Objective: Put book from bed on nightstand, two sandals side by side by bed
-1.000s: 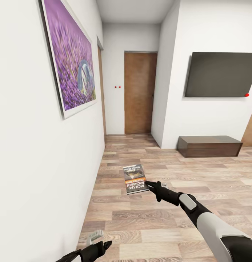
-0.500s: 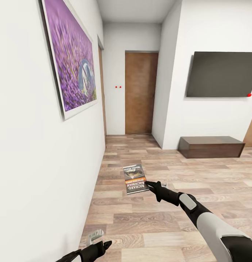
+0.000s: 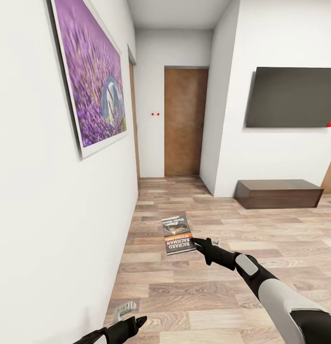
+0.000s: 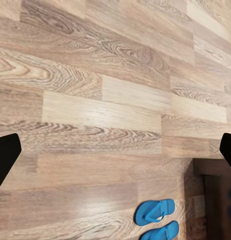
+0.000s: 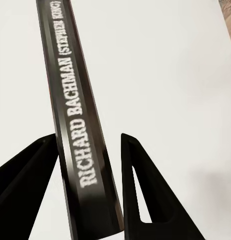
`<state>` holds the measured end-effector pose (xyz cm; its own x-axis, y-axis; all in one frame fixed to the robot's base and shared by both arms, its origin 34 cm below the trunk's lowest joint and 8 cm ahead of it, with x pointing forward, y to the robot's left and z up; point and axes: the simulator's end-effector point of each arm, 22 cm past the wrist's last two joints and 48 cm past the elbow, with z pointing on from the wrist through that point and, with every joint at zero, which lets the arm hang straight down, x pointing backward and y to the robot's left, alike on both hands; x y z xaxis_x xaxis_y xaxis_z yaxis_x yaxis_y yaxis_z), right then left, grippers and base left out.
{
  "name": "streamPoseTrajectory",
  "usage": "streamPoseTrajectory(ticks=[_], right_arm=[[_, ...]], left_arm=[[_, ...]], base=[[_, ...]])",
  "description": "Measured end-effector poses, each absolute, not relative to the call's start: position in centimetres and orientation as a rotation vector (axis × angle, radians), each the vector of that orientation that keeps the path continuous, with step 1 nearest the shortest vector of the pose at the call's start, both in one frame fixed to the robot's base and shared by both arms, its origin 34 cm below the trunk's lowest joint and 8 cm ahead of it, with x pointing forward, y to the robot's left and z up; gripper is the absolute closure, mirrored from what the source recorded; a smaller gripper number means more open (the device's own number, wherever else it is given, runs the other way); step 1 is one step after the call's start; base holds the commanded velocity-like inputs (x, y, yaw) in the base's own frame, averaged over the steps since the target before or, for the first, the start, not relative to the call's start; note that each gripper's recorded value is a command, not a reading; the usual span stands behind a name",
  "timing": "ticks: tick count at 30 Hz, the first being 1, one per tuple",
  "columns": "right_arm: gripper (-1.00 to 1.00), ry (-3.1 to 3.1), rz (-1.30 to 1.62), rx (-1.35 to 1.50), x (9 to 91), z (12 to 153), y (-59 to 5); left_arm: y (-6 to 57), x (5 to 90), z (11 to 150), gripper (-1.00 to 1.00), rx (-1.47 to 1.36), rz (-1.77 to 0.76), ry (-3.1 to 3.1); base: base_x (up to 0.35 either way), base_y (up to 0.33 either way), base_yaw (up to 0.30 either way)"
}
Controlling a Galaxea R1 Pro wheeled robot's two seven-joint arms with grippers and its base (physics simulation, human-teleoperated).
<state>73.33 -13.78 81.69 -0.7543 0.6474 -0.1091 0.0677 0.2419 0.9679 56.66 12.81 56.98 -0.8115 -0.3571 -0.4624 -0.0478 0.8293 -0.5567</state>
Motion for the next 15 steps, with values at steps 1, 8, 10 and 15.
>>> streamPoseTrajectory(ticks=[1,8,10,15], right_arm=[[1.00,2.024,1.539,0.651,73.33,81.69,-13.79],[1.00,2.023,1.538,0.652,73.34,81.68,-13.86],[1.00,2.023,1.537,0.652,73.35,81.68,-13.88],[1.00,2.024,1.537,0.652,73.33,81.66,-13.89]], left_arm=[[12.81,56.66,56.98,-1.00,-0.296,-0.722,2.439],[12.83,56.66,56.97,-1.00,-0.297,-0.722,2.439],[12.84,56.66,56.97,-1.00,-0.297,-0.722,2.439],[12.90,56.67,56.97,-1.00,-0.297,-0.721,2.439]], base=[[0.083,0.000,0.000],[0.084,0.000,0.000],[0.086,0.000,0.000],[0.090,0.000,0.000]])
